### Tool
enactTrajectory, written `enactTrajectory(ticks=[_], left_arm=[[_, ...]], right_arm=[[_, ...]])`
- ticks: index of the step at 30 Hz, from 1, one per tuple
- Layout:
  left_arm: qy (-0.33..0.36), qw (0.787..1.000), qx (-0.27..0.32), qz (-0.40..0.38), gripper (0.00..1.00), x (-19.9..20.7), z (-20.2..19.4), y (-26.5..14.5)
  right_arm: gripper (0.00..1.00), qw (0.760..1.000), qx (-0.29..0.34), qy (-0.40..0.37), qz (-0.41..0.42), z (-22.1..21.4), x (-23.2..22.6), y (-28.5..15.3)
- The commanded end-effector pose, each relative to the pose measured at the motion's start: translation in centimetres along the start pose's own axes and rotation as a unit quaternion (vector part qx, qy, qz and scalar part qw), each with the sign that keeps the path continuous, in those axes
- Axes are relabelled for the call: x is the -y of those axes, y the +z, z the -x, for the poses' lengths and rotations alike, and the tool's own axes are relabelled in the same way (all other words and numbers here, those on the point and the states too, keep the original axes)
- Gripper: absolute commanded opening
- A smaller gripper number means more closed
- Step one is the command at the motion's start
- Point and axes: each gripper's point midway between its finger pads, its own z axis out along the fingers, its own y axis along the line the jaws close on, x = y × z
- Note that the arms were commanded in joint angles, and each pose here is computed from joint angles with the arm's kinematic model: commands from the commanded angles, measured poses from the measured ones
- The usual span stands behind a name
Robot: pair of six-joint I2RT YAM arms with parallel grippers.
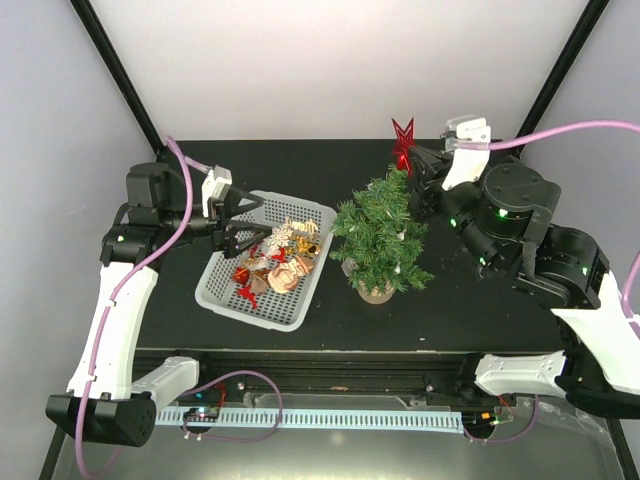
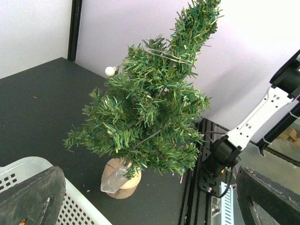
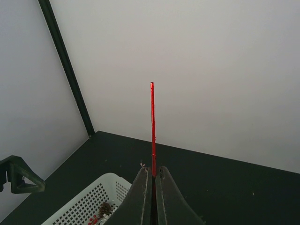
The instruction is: Decorate the small christmas tree
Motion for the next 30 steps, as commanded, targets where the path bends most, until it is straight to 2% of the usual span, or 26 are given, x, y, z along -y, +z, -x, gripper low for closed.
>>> enactTrajectory(ticks=[1, 9, 20, 22, 26, 30], left_arm=[[0.018, 1.0, 0.008, -0.013, 0.99, 0.9, 0.6, -0.1], [0.018, 1.0, 0.008, -0.012, 0.99, 0.9, 0.6, -0.2], [0.021, 1.0, 0.008, -0.01, 0.99, 1.0, 0.6, -0.2], [0.022, 1.0, 0.008, -0.009, 0.99, 1.0, 0.6, -0.2], [0.022, 1.0, 0.007, -0.008, 0.99, 1.0, 0.6, -0.2], [0.023, 1.0, 0.005, -0.005, 0.99, 1.0, 0.5, -0.2]], right_arm=[[0.01, 1.0, -0.013, 0.004, -0.001, -1.1, 0.1, 0.2], [0.01, 0.999, -0.035, 0.005, 0.008, -3.1, -0.2, 0.4], [0.01, 0.999, -0.035, 0.006, 0.011, -2.9, 0.0, 0.0], [0.05, 0.999, -0.035, 0.007, 0.013, -2.8, -0.1, 0.0], [0.23, 0.999, -0.031, 0.009, 0.019, -2.6, -0.2, -0.2], [0.36, 0.999, -0.03, 0.008, 0.017, -2.5, -0.1, -0.3]])
